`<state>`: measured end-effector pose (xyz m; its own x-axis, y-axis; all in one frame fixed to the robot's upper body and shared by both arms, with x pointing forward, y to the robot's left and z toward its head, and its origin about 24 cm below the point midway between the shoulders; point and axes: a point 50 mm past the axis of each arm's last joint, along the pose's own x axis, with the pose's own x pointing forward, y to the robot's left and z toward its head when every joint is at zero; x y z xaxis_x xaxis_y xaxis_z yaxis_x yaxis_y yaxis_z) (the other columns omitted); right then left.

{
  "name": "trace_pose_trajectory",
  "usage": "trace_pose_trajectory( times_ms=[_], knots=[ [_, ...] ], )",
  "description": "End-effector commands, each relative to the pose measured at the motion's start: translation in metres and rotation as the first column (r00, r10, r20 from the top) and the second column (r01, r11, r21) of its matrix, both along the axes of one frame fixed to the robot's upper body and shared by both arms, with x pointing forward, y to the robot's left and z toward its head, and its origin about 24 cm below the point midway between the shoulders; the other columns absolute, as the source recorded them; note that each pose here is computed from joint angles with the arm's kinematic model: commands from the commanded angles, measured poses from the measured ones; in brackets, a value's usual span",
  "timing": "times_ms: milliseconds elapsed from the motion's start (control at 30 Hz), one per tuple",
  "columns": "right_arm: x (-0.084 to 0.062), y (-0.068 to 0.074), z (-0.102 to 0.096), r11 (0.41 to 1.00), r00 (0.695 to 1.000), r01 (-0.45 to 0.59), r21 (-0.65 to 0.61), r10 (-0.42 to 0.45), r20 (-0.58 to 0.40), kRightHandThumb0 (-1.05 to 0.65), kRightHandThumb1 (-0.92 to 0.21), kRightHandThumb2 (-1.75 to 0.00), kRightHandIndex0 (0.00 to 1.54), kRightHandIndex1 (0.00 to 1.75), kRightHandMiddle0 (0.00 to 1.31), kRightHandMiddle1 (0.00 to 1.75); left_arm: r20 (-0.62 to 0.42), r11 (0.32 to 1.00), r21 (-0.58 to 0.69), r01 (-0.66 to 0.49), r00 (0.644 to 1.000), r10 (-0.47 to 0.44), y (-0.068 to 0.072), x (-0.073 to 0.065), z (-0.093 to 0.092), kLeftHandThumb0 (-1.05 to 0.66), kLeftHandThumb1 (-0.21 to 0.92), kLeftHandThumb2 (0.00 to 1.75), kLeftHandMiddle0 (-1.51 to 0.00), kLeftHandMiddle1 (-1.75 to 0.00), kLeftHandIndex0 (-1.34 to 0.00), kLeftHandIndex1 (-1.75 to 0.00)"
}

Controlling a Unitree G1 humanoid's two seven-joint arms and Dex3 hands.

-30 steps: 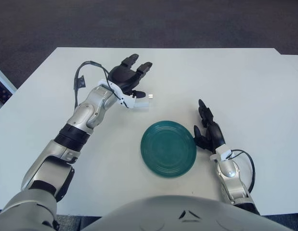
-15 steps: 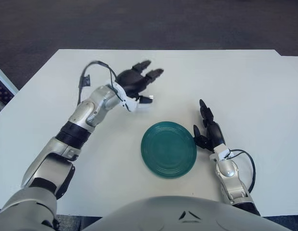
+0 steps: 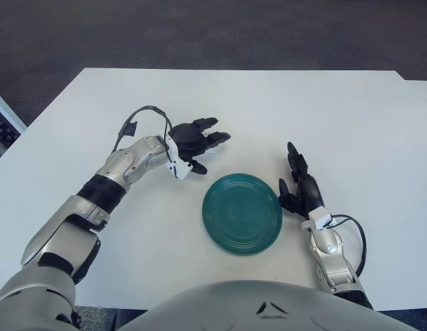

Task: Put the charger into the plate.

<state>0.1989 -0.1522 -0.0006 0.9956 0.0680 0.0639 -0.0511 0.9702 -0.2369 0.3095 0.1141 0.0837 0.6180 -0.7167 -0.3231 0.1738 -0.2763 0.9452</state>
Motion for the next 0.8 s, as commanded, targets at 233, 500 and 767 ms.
trace_pose_trajectory(
  times_ms=[233, 500, 767],
  knots=[
    [-0.019, -0.003, -0.028, 1.0, 0.988, 0.017, 0.009, -0.016, -0.154, -1.05, -0.92, -0.82, 0.0, 0.0, 0.0, 0.0, -0.008, 1.0, -0.016, -0.014, 1.0, 0.014, 0.002, 0.007, -0.002, -1.05, 0.92, 0.59, 0.0, 0.0, 0.0, -0.46],
    [-0.02, -0.002, -0.028, 0.999, 0.988, 0.014, 0.05, -0.006, -0.155, -1.05, -0.92, -0.81, 0.0, 0.0, 0.0, 0.0, -0.046, 0.998, -0.031, -0.047, 0.998, 0.045, 0.006, 0.01, -0.011, -1.05, 0.92, 0.6, 0.0, 0.0, 0.0, -0.49],
    [-0.021, -0.003, -0.027, 0.998, 0.988, 0.017, 0.066, -0.006, -0.152, -1.05, -0.92, -0.81, 0.0, 0.0, 0.0, 0.0, -0.054, 0.995, -0.047, -0.091, 0.995, 0.088, 0.009, 0.014, -0.016, -1.05, 0.92, 0.59, 0.0, 0.0, 0.0, -0.5]
  ],
)
